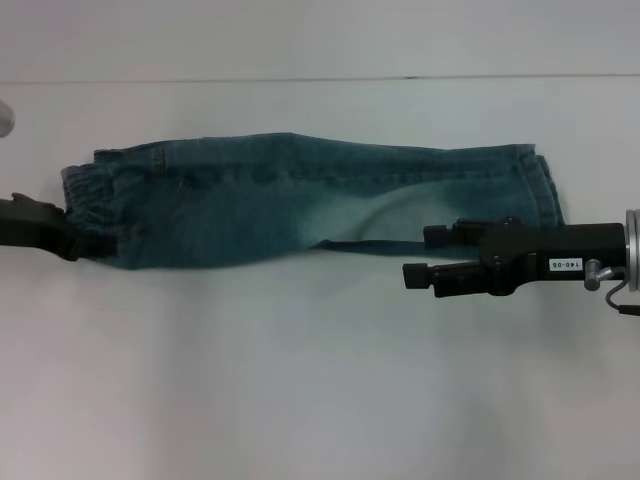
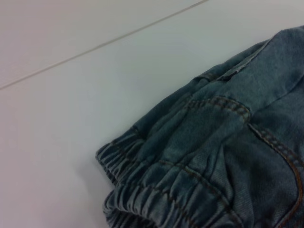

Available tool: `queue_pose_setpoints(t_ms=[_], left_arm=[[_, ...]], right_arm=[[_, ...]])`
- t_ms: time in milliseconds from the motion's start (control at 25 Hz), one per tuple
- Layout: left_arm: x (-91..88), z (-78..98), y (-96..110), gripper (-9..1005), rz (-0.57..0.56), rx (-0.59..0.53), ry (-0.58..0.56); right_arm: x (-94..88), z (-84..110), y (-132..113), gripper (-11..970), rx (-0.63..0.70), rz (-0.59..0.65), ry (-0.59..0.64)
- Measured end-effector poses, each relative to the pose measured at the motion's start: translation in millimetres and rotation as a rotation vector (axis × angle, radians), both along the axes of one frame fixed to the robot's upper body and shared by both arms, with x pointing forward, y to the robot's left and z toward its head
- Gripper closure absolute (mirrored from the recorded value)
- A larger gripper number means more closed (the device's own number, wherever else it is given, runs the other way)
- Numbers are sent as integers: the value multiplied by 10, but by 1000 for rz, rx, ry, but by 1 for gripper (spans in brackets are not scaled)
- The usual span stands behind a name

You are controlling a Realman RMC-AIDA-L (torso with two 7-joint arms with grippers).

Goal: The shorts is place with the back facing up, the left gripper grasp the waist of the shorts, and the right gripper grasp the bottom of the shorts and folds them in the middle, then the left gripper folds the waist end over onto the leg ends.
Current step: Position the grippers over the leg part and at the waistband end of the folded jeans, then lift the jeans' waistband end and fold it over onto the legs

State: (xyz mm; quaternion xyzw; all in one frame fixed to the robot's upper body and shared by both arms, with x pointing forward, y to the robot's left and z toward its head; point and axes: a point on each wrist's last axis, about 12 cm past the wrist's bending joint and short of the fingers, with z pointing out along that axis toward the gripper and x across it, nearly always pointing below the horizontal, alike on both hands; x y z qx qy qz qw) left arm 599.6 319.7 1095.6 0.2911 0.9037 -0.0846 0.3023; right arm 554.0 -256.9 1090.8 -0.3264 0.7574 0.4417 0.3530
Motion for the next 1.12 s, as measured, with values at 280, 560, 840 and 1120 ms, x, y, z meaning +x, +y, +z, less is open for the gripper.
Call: queue_pose_setpoints(t_ms=[280,560,840,1120], left_arm=[[-13,-9,4,456,-8,8,3],[-9,9,5,584,-18,19,-3],[-13,12,3,643,-23,21,1],[-15,27,3,723,-27,21,1]], right_arm=[[7,-19,3,14,-3,-11,4],[11,-18,11,15,-2,-9,5],[21,-21,23,15,-8,-8,4],[23,-29,43,15,-9,-4,7]])
